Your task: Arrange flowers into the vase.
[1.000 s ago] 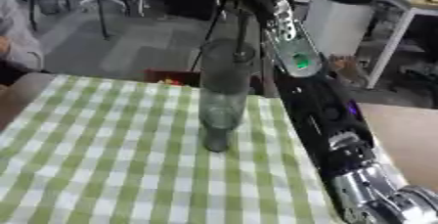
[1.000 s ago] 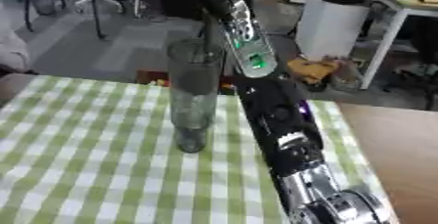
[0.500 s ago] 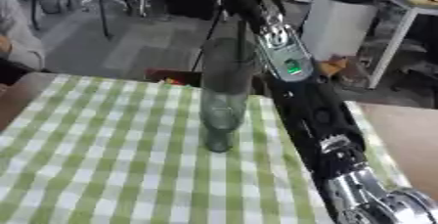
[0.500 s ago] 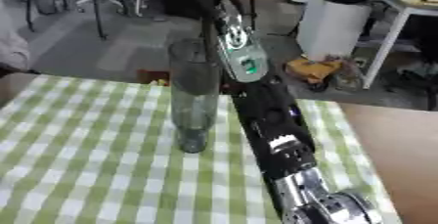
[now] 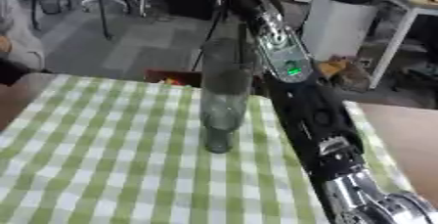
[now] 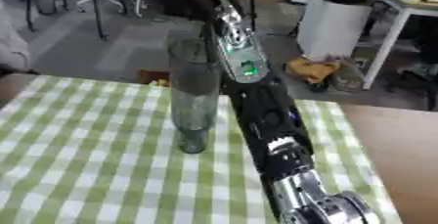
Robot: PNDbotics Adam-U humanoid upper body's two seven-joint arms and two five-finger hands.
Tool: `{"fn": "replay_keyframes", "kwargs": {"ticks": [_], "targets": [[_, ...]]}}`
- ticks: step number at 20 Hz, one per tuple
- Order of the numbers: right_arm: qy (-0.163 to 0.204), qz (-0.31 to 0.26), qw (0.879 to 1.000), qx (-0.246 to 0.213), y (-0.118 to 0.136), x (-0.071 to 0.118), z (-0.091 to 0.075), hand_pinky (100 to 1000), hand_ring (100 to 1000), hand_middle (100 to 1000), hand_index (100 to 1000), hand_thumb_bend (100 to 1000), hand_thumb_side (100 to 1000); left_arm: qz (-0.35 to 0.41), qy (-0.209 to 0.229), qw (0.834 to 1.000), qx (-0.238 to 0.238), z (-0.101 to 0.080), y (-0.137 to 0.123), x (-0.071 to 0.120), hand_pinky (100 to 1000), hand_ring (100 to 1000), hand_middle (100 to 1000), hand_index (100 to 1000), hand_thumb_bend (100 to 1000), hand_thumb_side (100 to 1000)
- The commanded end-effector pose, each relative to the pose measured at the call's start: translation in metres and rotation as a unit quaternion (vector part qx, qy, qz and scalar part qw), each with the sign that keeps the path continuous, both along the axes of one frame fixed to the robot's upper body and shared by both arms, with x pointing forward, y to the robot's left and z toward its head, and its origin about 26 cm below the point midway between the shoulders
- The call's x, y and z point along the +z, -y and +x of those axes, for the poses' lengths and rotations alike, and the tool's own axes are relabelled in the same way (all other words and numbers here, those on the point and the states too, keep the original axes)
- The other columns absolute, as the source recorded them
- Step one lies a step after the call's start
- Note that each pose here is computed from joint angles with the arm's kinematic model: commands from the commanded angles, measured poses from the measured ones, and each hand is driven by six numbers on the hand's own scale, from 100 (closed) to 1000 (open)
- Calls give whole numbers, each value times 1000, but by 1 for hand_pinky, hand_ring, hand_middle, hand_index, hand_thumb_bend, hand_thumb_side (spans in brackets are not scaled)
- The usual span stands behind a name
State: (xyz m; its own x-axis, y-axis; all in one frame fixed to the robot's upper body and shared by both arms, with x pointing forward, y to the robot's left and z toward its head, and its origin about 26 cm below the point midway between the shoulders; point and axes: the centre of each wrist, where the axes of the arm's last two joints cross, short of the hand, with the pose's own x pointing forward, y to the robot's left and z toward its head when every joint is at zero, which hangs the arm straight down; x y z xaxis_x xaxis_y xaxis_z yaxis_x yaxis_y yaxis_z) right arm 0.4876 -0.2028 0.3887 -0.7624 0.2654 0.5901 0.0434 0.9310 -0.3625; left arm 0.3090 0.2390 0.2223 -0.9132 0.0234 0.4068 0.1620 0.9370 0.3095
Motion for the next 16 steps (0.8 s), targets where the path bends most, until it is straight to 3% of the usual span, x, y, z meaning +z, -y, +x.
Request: {"fn": "replay_keyframes", "kwargs": {"ticks": [1, 8, 16], "targets": [[14, 16, 1000, 3, 2, 22, -9, 285, 100, 100, 109, 100, 545, 11, 15, 1000, -1, -2, -1, 8, 645, 868, 926, 994, 100, 867], [-10, 37, 999, 4, 5, 22, -9, 367, 100, 100, 109, 100, 528, 12, 16, 1000, -3, -2, 0, 9, 645, 868, 927, 994, 100, 865], [-36, 52, 998, -17, 15, 19, -9, 397, 107, 100, 115, 100, 541, 13, 16, 1000, -2, -2, 0, 9, 644, 869, 928, 994, 100, 865]]}}
